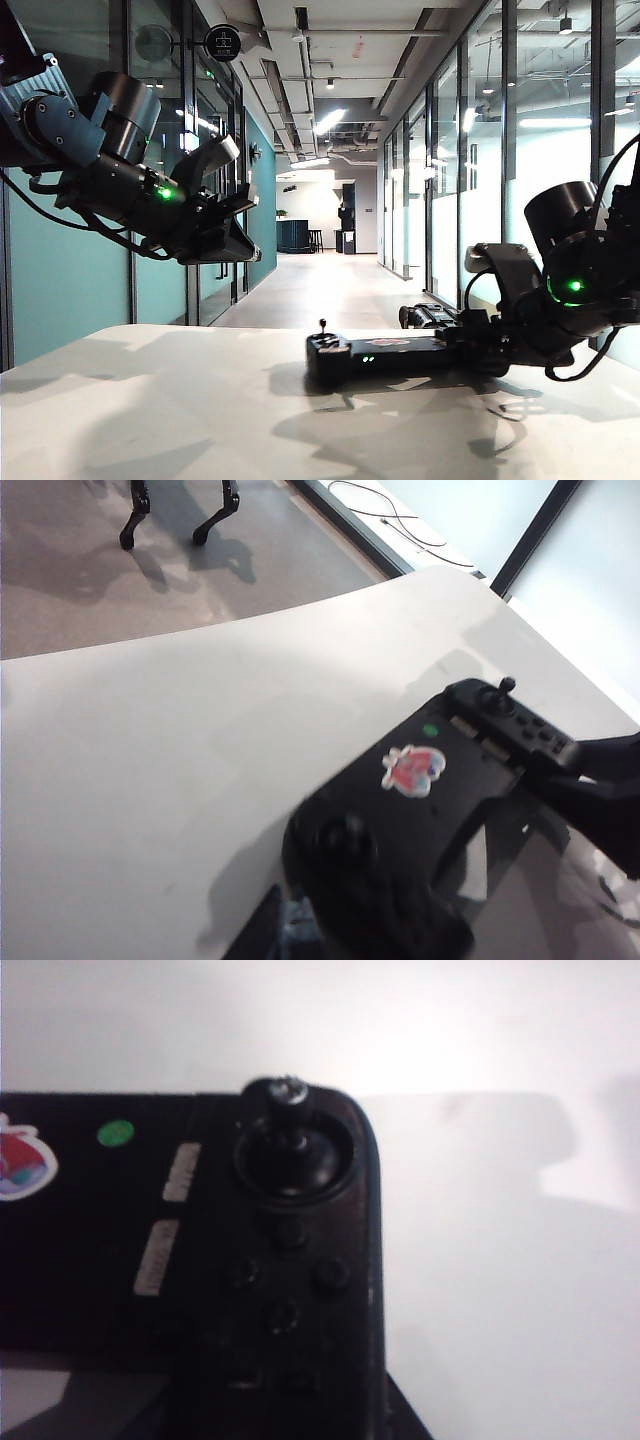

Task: Push the left joystick on the remote control sitting on the white table forward to make the robot dog walk in a straight line until it approaches the door.

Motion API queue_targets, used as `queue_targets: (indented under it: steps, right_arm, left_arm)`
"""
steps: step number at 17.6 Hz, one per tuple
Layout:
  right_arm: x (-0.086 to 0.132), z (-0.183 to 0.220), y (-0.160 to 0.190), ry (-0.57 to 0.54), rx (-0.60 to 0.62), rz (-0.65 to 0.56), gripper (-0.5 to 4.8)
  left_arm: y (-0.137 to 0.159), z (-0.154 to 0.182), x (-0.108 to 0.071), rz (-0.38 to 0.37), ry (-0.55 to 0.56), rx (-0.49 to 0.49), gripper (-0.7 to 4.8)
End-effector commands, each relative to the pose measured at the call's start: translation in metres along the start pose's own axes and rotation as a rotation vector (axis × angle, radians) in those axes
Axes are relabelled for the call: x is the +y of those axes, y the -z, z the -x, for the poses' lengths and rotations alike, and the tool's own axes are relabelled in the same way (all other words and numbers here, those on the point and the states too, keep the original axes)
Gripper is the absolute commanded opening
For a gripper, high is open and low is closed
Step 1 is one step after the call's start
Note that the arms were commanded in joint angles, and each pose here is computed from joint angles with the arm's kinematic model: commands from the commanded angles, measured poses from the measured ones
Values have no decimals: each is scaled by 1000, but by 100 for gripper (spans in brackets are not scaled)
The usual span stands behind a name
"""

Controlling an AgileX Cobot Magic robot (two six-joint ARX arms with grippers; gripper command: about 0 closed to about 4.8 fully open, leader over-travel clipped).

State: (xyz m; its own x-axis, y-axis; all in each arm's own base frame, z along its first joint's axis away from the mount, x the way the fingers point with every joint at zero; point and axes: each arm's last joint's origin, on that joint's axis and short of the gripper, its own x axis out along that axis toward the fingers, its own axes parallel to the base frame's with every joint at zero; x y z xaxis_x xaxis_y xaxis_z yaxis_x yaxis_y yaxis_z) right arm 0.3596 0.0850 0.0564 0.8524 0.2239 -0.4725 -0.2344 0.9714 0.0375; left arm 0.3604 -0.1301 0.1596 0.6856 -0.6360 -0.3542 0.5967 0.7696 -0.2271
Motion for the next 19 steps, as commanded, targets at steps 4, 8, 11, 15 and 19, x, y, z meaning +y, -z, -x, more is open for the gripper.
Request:
queue_targets:
  steps: [4,8,11,15,19]
  right_arm:
    - [16,1,-9,100,-85,-33,175]
    - [16,1,-8,126,-87,-56,175]
    - [16,1,-9,146,-92,-82,175]
    - [17,1,-9,144,-92,-81,175]
    - [20,1,-8,136,-92,-77,175]
  left_arm:
    - [-8,-22,5,-7,128,7,-5]
    - [-8,-50,14,-8,234,65,-5]
    - [-1,-74,8,-65,308,130,-5]
    - [3,-92,3,-84,332,144,-5]
    - [2,-106,7,-81,323,148,-5]
